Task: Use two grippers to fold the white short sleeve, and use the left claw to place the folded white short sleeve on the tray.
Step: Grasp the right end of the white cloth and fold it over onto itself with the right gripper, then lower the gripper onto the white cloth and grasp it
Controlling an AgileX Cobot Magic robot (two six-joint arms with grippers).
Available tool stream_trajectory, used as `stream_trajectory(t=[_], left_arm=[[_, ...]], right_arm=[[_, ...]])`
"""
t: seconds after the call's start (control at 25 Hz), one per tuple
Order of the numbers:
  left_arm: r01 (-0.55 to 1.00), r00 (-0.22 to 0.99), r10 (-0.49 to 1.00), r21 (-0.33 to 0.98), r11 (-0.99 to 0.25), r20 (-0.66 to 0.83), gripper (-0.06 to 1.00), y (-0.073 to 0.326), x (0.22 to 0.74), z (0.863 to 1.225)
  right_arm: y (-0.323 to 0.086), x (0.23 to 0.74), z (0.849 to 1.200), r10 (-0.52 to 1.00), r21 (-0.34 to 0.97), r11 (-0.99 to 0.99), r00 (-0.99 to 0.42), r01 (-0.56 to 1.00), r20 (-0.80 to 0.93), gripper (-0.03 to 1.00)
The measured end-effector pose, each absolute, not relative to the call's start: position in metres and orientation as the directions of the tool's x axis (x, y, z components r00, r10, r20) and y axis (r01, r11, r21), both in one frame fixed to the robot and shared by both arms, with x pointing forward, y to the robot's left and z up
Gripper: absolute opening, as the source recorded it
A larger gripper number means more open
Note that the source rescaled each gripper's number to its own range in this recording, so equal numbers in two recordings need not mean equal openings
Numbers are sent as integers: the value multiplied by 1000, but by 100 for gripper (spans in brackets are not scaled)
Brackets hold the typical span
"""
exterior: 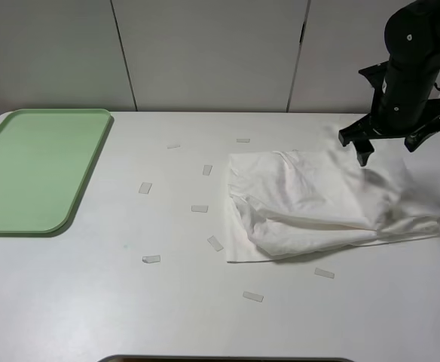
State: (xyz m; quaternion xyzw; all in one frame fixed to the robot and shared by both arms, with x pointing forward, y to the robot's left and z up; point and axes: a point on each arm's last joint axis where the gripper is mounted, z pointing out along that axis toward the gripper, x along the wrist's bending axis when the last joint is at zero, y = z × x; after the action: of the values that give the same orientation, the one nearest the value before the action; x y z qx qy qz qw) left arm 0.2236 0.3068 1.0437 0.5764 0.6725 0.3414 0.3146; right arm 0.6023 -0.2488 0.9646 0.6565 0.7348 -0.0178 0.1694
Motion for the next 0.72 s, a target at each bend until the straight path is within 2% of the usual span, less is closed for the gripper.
stream_trajectory(t=[0.04, 0.16, 0.32, 0.72], left_arm=[[560, -138, 990, 822, 102, -30, 98, 307, 224, 1044], [560, -138, 990, 822, 102, -30, 98, 307, 224, 1044], [560, -138, 990, 822, 102, -30, 98, 307, 224, 1044], [560, -138, 990, 822, 102, -30, 98, 307, 224, 1044]], right_arm=[[-248, 602, 964, 962, 195, 127, -73, 972, -262, 86], [-247, 601, 964, 966, 188, 115, -65, 976, -251, 97], [-248, 600, 966, 965, 183, 112, -64, 977, -253, 100], [-251, 589, 999, 960, 226, 158, -96, 961, -263, 100]])
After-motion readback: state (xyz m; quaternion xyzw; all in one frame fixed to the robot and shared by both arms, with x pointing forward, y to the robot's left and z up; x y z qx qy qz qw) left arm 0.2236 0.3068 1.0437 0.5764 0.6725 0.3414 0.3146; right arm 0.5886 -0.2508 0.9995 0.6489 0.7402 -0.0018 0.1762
